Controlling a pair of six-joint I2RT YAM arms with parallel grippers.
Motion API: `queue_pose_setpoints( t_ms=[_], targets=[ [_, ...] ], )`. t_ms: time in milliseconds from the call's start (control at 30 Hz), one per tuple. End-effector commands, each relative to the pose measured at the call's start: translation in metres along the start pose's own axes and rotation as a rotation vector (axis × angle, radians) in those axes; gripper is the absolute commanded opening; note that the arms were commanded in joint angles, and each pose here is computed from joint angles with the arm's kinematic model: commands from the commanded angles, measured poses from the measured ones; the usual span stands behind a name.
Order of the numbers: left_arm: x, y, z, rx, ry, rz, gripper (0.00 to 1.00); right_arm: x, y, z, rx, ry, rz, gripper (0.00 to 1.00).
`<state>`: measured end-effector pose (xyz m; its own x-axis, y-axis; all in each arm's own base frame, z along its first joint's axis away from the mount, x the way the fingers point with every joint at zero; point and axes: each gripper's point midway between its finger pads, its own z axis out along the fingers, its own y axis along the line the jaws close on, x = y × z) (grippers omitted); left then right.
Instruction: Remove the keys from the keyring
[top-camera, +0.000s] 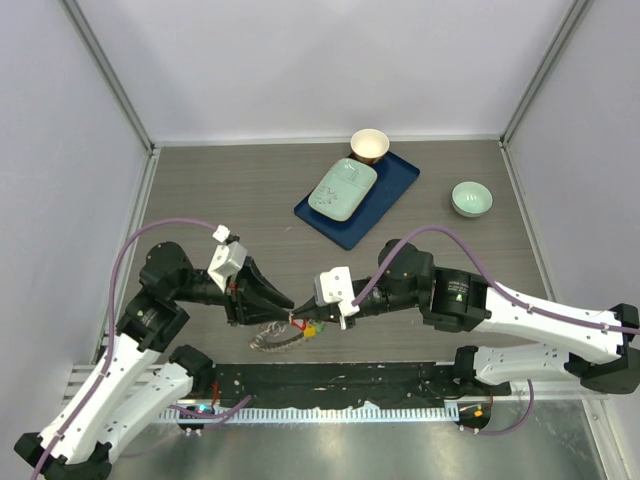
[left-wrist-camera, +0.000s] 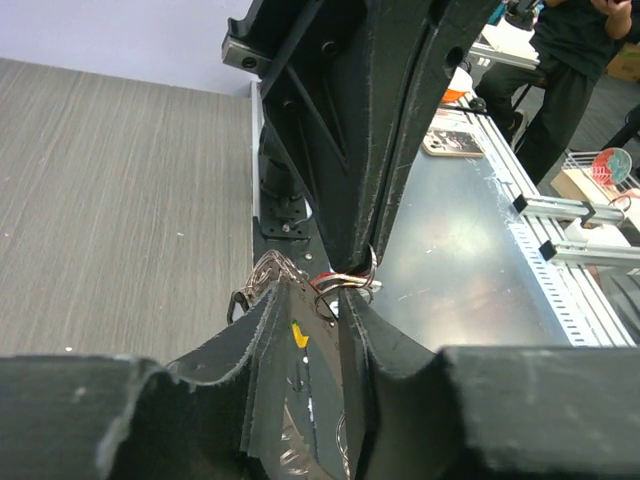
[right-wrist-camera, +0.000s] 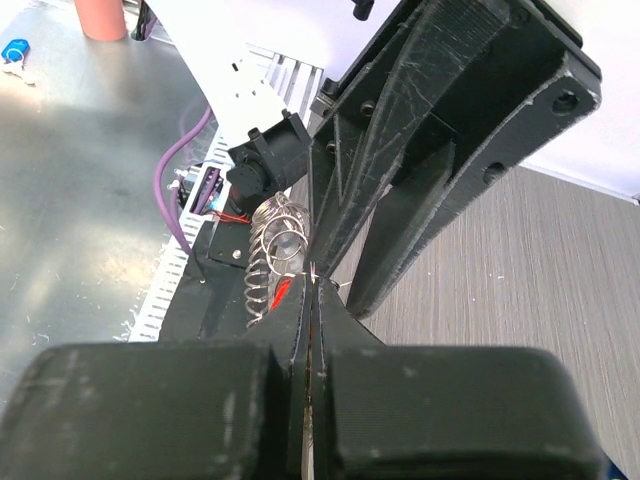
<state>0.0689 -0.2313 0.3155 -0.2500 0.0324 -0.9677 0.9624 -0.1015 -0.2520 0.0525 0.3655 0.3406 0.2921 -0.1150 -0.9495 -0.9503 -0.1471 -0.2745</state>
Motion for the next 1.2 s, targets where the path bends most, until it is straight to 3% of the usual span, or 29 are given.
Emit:
queue_pose_setpoints(
  t_ms=[0,100,267,533,833,1167],
  targets=[
    [-0.009,-0.003,0.002,0.025,-0.021,0.039,0.19,-0.048,-0.011,-0.003,0.027,-0.144,-0.052,0.01],
    [-0.009,-0.003,0.002,0.026,-0.023,0.04,0.0,-0.046,-0.012,0.0,0.029,-0.138,-0.047,0.01],
    [-0.017,0.002,0.001,-0.024,-0.064,0.06,0.0,-0.04,-0.016,-0.001,0.053,-0.114,-0.037,0.01],
    [-0.025,0.022,0.004,-0.14,-0.116,-0.126,0.0,-0.024,-0.02,-0.008,0.108,-0.052,0.011,0.01],
    [-0.022,0.045,-0.007,-0.335,-0.177,-0.224,0.0,-0.002,-0.024,-0.009,0.148,0.014,0.022,0.01],
    [-0.021,0.052,-0.004,-0.347,-0.184,-0.325,0.0,0.009,-0.024,-0.005,0.156,0.038,0.026,0.01]
  ],
)
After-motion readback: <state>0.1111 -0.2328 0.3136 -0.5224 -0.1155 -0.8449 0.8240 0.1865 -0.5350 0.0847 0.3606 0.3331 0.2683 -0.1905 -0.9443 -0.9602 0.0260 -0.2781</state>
